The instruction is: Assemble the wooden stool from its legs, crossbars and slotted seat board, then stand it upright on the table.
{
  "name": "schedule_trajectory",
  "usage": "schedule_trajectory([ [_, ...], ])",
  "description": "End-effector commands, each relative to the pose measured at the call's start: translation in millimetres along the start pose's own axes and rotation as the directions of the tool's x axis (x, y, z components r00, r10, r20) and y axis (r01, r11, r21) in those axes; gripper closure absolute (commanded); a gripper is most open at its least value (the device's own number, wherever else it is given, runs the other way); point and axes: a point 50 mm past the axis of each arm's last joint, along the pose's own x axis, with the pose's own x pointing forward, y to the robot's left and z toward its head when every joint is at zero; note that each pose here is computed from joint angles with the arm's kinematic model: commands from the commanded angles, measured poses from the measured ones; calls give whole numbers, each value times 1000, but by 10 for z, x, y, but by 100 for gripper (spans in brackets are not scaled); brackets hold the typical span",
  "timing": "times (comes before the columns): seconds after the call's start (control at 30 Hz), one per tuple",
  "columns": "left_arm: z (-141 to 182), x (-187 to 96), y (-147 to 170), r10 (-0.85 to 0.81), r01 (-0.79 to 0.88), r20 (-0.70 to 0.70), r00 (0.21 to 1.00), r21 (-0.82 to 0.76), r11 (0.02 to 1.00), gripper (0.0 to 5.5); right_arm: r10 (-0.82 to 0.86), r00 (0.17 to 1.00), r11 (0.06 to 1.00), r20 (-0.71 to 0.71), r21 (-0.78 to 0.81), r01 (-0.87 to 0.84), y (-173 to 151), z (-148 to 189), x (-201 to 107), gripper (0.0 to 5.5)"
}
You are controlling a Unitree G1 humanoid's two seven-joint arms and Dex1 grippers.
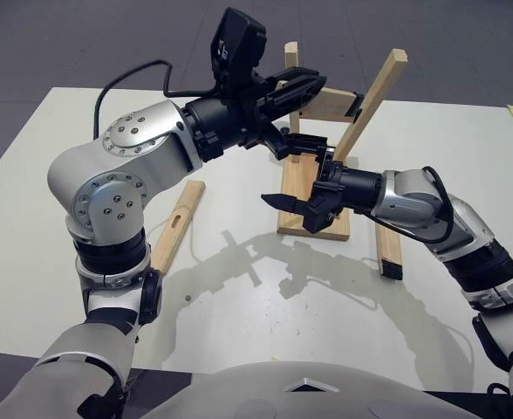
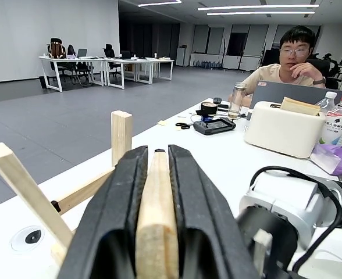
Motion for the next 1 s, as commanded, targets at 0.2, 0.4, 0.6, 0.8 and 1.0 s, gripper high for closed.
schedule_trajectory([
  [0.2, 77, -164, 331, 290, -290, 133, 948, -24, 957, 508, -97, 992, 989, -80, 103, 105, 83, 20, -319, 10],
  [0.4, -86, -139, 217, 209, -209, 40, 977, 8, 978, 508, -179, 975, 981, -131, 44, 186, -86, -84, -194, 10],
  [0.6, -163, -65, 62, 126, -126, 8, 992, 21, 992, 508, -221, 960, 975, -170, -4, 224, -216, -182, -103, 10],
  [0.8, -189, -65, 13, 103, -102, -3, 995, 28, 994, 508, -202, 945, 977, -257, 16, 213, -148, -267, -144, 20],
  [1.0, -169, -64, 10, 102, -102, 8, 995, 36, 994, 508, -164, 917, 972, -363, 100, 213, -38, -378, -226, 110],
])
